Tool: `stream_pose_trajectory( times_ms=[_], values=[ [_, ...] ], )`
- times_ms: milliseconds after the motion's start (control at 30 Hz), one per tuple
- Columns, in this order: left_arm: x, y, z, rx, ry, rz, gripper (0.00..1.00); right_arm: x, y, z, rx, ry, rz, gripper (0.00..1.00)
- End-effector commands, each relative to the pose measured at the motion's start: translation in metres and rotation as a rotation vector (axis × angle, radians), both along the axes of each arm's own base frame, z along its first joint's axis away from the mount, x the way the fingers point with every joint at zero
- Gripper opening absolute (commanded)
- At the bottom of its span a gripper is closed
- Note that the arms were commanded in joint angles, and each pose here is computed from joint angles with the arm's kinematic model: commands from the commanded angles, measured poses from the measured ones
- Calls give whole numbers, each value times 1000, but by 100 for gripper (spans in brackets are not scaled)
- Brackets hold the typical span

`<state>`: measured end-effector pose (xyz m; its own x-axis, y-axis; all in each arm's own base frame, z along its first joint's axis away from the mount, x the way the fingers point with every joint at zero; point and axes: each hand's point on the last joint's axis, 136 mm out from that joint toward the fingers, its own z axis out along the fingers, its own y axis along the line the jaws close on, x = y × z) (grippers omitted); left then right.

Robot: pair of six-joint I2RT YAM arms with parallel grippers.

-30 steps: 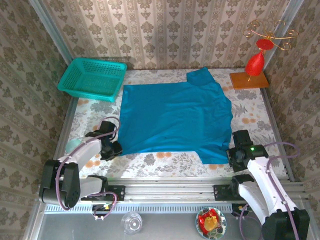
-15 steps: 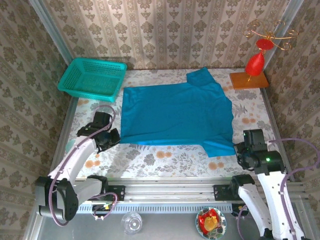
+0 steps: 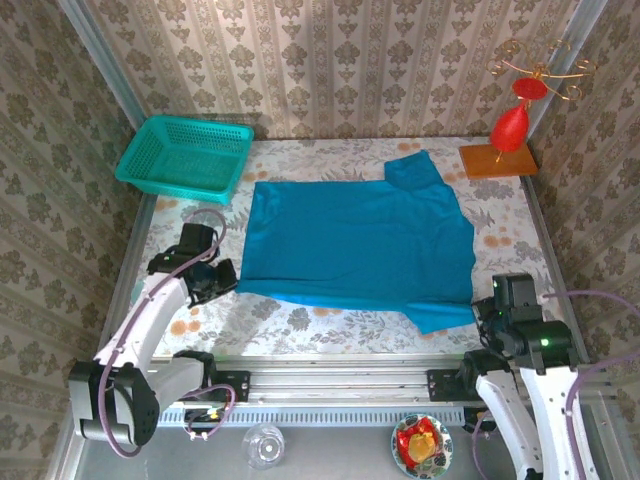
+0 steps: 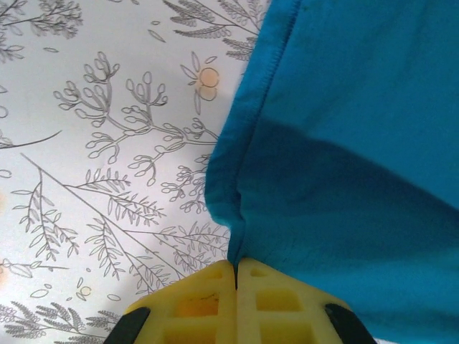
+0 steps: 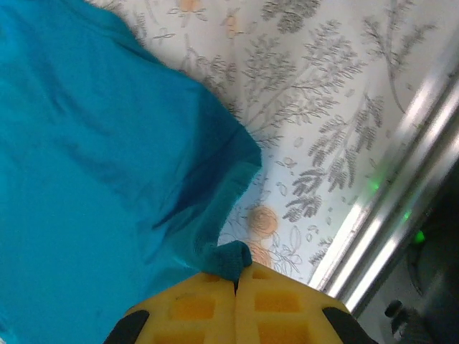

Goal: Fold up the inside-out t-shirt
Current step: Fold the T-shirt at the center of the table.

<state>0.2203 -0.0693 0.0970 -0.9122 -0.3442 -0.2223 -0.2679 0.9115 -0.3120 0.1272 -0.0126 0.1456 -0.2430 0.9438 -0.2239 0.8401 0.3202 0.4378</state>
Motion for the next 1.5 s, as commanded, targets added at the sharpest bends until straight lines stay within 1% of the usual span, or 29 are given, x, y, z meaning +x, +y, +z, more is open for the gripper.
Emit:
stream_pose_trajectory(
  times_ms=[0,100,200,367,633,833,900,1033,1100,1167,1267,1333,1367,1400,1433,1467],
  values=[
    [26,-7,15,-13,-68,-52,0,52,5,11,-53,-78,126,0],
    [45,-9,16,-2,-79,-69,0,93,10,16,-86,-99,222,0],
    [64,-11,15,15,-91,-84,0,126,9,23,-143,-123,289,0],
    [89,-7,6,66,-73,-110,0,166,0,22,-206,-126,334,0],
    [125,-8,-9,101,-47,-148,0,219,-2,14,-213,-144,427,0],
    [145,-6,-24,125,-20,-169,0,241,-3,4,-215,-104,477,0],
    [151,-5,-29,131,-11,-172,0,246,-4,-6,-213,-75,489,0],
    [160,-11,-35,104,-17,-194,1,251,-6,-13,-215,-52,501,0],
    [165,-14,-34,93,-29,-198,5,254,-6,-16,-212,-43,508,0],
    [168,-17,-30,78,-45,-202,14,255,-6,-19,-209,-37,510,0],
    [171,-24,-16,40,-88,-215,23,256,-5,-22,-204,-33,513,0],
    [168,-26,-7,34,-109,-218,27,256,-5,-22,-203,-34,513,0],
    [165,-28,-2,33,-117,-222,28,256,-5,-23,-202,-34,514,0],
    [160,-30,-1,29,-113,-227,25,256,-4,-23,-201,-35,514,0],
    [153,-34,-1,15,-106,-239,12,257,-4,-22,-200,-38,515,0],
    [144,-41,-2,-8,-95,-254,6,258,-3,-23,-195,-41,520,0]
  ],
)
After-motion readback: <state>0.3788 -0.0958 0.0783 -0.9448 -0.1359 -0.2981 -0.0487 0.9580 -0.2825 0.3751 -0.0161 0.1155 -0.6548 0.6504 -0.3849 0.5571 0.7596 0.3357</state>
